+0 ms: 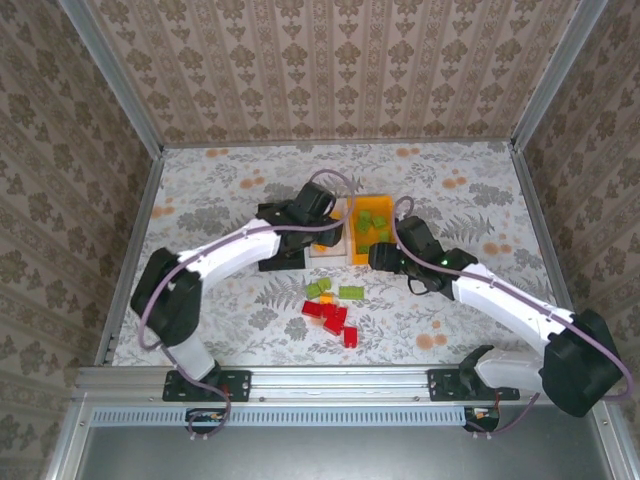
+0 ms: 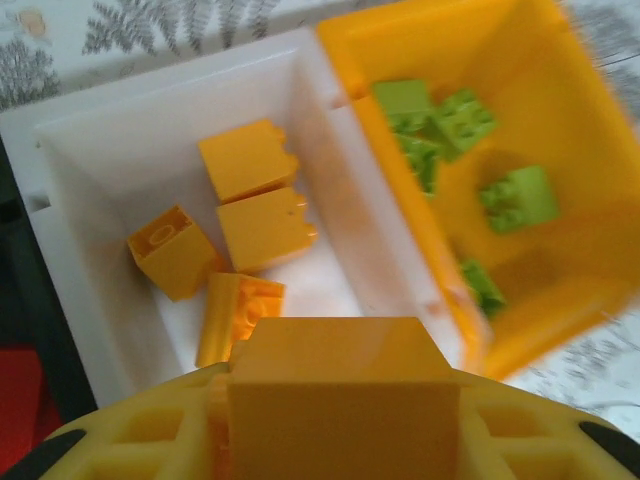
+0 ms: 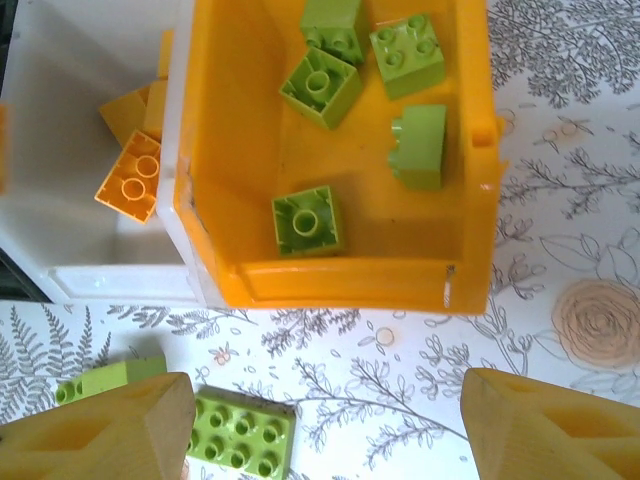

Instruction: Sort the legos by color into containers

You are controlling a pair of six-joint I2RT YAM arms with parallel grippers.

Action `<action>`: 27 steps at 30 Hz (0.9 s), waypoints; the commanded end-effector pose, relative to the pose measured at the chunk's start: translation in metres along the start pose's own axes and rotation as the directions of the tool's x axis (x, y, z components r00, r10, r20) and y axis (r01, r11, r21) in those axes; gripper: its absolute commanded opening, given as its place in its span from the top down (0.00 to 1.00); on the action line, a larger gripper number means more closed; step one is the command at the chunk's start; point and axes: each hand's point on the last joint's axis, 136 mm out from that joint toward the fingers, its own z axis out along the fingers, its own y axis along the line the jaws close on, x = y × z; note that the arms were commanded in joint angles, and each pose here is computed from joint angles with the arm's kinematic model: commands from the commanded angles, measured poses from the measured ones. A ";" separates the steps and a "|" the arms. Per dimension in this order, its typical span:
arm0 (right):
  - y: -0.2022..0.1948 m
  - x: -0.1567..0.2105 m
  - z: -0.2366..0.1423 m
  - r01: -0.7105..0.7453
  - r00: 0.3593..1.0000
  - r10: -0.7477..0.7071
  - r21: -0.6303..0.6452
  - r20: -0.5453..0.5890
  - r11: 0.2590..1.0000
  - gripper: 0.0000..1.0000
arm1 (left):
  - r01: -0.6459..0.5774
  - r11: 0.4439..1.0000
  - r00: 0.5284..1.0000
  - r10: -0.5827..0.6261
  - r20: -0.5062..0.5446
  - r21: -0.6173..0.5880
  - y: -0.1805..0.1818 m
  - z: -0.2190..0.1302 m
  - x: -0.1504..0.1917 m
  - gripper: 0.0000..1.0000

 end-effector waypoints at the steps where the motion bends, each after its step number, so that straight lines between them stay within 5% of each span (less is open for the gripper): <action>1: -0.008 0.013 -0.006 -0.018 1.000 0.018 0.003 -0.021 1.000 0.27 | -0.004 1.000 1.000 0.004 -0.031 0.030 -0.007 0.011 -0.007 0.65; 5: -0.009 0.021 -0.008 -0.009 0.999 0.008 -0.015 -0.035 1.000 0.28 | 0.020 1.000 0.997 -0.018 -0.072 0.016 -0.001 0.034 -0.006 0.62; 12: -0.004 0.027 -0.007 0.016 0.998 -0.019 -0.043 -0.059 0.999 0.28 | 0.037 0.999 0.998 -0.035 -0.061 0.034 -0.006 0.034 -0.017 0.32; 21: 0.027 0.041 0.007 0.116 0.981 -0.141 -0.183 -0.131 0.976 0.35 | 0.062 0.987 0.994 -0.074 0.075 0.150 -0.027 -0.034 -0.032 0.07; 27: 0.054 0.055 0.030 0.214 0.953 -0.255 -0.231 -0.166 0.949 0.45 | 0.026 0.982 0.991 -0.050 0.125 0.186 -0.042 -0.083 0.006 0.00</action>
